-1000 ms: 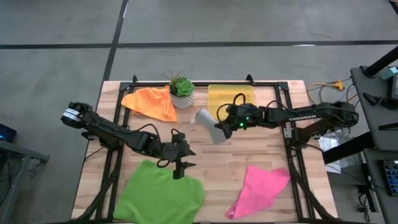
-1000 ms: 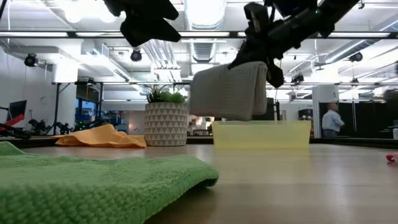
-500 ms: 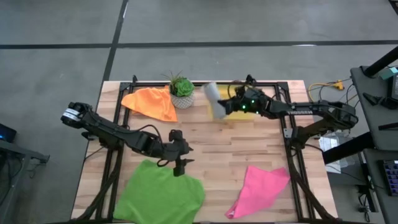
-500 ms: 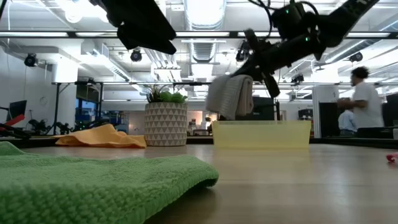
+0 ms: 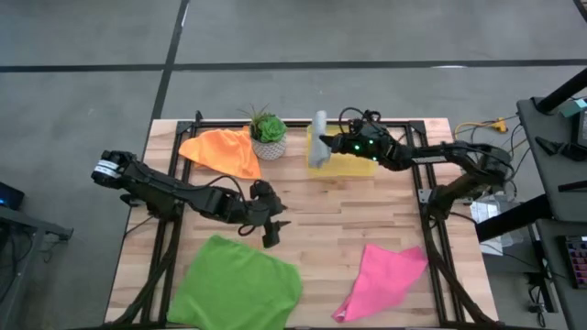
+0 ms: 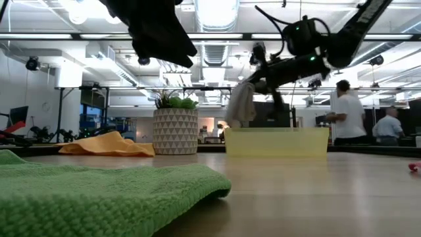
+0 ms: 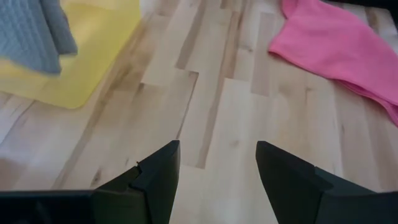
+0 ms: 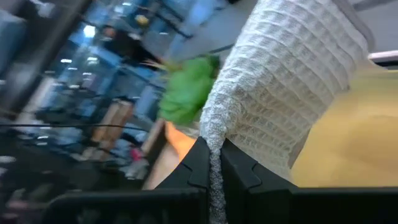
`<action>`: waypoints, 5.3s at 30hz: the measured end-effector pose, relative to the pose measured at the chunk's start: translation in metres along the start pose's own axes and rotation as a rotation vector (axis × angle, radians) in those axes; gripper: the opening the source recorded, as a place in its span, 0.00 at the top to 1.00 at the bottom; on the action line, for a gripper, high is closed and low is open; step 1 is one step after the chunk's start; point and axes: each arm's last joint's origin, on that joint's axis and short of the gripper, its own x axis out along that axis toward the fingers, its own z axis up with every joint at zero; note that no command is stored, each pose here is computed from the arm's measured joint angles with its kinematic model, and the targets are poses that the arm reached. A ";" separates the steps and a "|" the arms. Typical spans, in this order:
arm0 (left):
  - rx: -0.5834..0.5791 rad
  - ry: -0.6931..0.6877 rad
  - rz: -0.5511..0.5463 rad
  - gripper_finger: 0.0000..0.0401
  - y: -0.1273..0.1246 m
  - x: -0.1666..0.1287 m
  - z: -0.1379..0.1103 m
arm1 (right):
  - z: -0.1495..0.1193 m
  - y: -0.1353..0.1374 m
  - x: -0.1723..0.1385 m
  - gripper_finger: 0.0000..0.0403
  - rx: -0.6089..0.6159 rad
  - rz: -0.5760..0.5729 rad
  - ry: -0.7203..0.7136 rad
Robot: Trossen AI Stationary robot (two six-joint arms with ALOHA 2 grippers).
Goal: Fold microfiber towels
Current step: Put the gray microfiber cloth into the yellow bin, then fold the orange microfiber cloth
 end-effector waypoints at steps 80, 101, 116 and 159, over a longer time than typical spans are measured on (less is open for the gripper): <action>-0.039 -0.015 0.040 0.50 0.007 0.002 0.003 | -0.030 -0.051 -0.006 0.69 -0.107 -0.744 0.225; -0.047 -0.034 0.035 0.50 0.006 0.002 0.005 | 0.007 -0.042 0.021 0.96 -0.074 -0.362 0.671; -0.051 -0.036 0.040 0.50 0.007 0.002 0.005 | 0.030 -0.016 0.060 0.98 -0.262 -0.379 0.858; 0.009 0.651 0.314 0.50 0.167 0.029 -0.046 | 0.015 0.123 -0.114 0.98 -0.571 0.031 0.324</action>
